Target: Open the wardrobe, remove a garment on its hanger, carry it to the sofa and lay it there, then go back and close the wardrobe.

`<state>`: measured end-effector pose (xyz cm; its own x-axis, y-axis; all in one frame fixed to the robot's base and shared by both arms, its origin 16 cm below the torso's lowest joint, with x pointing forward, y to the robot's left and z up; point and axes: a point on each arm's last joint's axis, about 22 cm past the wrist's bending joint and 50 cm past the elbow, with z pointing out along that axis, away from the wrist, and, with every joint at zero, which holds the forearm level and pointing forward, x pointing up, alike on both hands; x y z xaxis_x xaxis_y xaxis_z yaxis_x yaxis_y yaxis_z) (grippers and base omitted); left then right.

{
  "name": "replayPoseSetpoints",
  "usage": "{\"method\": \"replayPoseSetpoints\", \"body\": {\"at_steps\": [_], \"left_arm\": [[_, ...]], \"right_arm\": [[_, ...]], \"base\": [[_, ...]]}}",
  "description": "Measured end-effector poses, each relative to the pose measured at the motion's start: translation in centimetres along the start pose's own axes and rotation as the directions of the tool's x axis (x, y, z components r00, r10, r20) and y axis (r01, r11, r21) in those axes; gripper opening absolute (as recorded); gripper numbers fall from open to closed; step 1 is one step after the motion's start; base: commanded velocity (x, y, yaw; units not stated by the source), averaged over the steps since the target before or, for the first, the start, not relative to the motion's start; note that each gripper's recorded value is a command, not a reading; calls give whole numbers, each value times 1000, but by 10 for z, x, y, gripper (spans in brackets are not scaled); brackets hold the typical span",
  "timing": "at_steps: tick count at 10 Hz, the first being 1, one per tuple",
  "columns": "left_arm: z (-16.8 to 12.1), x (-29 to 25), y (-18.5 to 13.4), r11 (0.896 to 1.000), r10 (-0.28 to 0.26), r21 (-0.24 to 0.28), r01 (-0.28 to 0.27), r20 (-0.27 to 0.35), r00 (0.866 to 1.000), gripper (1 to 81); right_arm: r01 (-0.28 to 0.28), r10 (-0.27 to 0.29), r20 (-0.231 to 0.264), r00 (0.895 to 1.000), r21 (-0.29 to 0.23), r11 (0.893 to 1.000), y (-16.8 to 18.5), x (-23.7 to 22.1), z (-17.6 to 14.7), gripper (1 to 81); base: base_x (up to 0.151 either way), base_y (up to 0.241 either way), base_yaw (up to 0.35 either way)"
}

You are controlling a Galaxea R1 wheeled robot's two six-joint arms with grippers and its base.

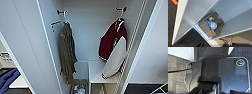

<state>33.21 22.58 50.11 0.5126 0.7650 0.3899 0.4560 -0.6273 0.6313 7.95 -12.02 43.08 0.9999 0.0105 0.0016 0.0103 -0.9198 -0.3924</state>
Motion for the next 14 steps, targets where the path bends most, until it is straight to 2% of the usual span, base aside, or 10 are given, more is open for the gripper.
{"method": "replayPoseSetpoints", "body": {"at_steps": [1, 3, 5, 6, 8, 10, 11, 12, 13, 14], "left_arm": [[-1, -18, 1, 996, 91, -13, -90, 80, 993, 811], [-7, -50, 8, 956, 289, -102, -274, 209, 934, 811], [-18, -82, 6, 926, 378, -152, -347, 330, 865, 811], [-27, -104, 3, 908, 420, -172, -383, 409, 810, 811], [-56, -146, -29, 853, 479, -150, -500, 602, 639, 811], [-83, -145, -81, 761, 540, -150, -631, 685, 488, 811], [-95, -140, -107, 720, 563, -156, -676, 701, 437, 811], [-102, -142, -122, 687, 585, -172, -706, 708, 396, 811], [-106, -149, -127, 657, 611, -199, -727, 706, 359, 811], [-105, -157, -124, 643, 628, -217, -734, 698, 344, 811]], "right_arm": [[1, -1, 0, 1000, -1, 1000, 1, 0, 0, 811], [20, -20, 0, 1000, -3, 1000, 1, 0, 0, 811], [24, -24, 0, 1000, -3, 1000, 1, 0, 0, 811], [28, -28, 0, 1000, -6, 1000, 2, 1, 0, 811], [71, -71, 0, 997, -15, 997, 5, 4, -1, 811], [168, -167, 13, 986, -28, 985, 9, 4, -1, 811], [264, -262, 38, 964, -39, 964, 13, -1, -2, 811], [375, -372, 48, 927, -51, 926, 17, -1, -2, 811], [492, -489, 57, 871, -63, 869, 21, 1, -2, 811], [596, -592, 65, 803, -75, 800, 24, 4, -2, 811]], "base": [[0, 0, 0], [0, 0, 0], [0, 0, 0], [0, 0, 0], [0, 0, 0], [0, 0, 0], [0, 0, 0], [0, 0, 0], [0, 0, 0], [0, 0, 0]]}}
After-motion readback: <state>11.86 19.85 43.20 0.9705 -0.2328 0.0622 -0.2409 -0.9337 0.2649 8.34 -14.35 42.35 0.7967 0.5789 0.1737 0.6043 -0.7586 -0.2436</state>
